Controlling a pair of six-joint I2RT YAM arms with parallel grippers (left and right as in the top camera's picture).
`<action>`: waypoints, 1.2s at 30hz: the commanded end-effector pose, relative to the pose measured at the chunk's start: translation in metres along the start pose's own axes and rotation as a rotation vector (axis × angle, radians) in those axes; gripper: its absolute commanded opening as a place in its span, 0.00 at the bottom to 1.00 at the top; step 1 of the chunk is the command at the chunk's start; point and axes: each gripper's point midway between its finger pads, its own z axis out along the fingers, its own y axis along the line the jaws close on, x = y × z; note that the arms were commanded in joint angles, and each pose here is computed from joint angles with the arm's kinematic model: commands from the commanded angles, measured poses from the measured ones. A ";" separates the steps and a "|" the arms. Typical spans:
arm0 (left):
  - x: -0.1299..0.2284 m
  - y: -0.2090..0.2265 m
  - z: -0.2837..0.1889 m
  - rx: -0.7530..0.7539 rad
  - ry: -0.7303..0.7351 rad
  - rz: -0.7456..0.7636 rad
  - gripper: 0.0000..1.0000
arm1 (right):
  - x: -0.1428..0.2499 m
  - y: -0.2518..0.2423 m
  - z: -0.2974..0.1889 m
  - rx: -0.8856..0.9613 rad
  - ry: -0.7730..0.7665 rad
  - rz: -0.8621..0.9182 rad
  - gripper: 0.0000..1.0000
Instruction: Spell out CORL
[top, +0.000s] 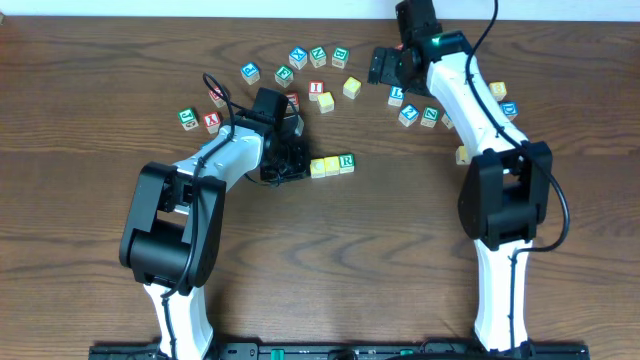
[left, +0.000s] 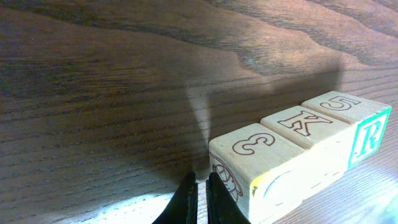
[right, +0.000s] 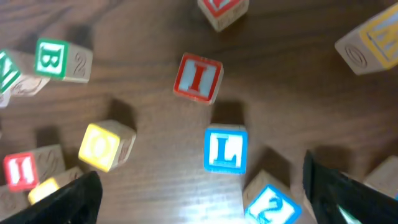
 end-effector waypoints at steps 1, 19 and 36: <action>0.007 0.004 0.007 -0.001 0.029 0.008 0.07 | 0.004 -0.012 0.024 0.062 -0.005 0.016 0.95; 0.007 0.004 0.007 -0.001 0.030 0.008 0.07 | 0.032 -0.029 0.079 0.117 0.068 0.008 0.78; 0.007 0.004 0.007 -0.001 0.029 0.008 0.07 | 0.033 -0.029 0.078 0.119 0.071 0.009 0.44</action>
